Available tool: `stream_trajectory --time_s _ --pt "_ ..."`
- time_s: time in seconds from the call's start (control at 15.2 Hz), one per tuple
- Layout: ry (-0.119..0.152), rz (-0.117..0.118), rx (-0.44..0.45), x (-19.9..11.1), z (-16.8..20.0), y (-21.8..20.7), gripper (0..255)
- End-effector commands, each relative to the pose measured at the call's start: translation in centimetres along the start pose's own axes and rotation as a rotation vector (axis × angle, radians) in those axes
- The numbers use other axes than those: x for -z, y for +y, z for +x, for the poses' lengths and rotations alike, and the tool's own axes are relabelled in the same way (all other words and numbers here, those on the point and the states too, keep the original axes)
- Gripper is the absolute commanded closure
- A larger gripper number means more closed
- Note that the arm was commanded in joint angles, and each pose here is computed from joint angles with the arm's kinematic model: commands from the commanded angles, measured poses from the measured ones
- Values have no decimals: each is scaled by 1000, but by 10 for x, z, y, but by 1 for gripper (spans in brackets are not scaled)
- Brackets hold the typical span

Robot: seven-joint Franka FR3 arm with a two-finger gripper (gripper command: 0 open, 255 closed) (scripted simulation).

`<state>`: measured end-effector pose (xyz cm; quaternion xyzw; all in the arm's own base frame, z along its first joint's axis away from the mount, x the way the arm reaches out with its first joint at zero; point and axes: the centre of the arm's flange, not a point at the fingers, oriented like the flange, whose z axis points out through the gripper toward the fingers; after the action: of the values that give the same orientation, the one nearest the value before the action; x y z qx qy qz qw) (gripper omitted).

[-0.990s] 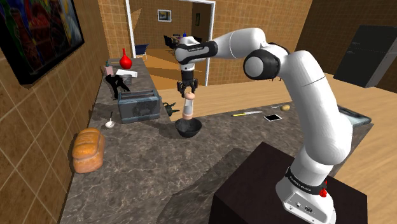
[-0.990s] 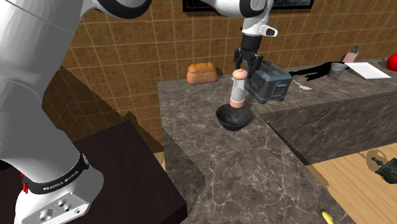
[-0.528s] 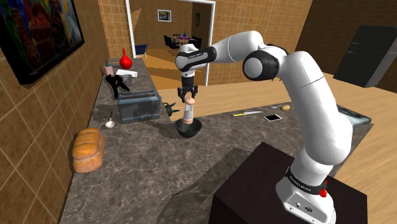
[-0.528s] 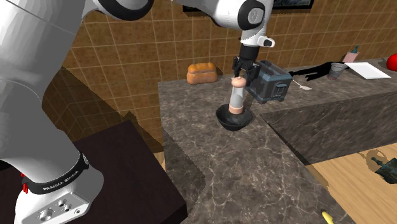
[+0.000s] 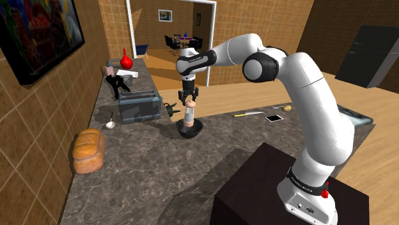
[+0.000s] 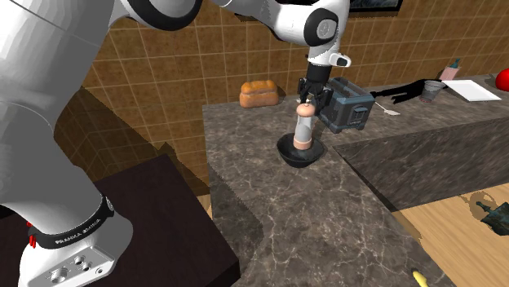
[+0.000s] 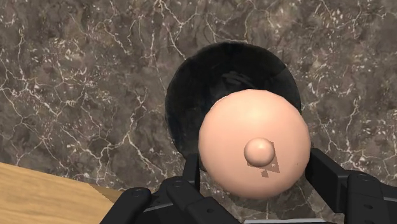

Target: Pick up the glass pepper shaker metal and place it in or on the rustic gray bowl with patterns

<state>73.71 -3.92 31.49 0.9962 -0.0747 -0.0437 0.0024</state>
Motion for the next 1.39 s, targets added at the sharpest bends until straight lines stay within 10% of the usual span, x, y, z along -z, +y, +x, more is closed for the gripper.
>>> stream_trajectory --time_s 0.0,0.13,0.2,1.32 --pt "0 0 0 0 0 0 255" --pt "0 0 0 0 0 0 255" --pt "0 0 0 0 0 0 0" --pt "0 0 0 50 0 0 0"
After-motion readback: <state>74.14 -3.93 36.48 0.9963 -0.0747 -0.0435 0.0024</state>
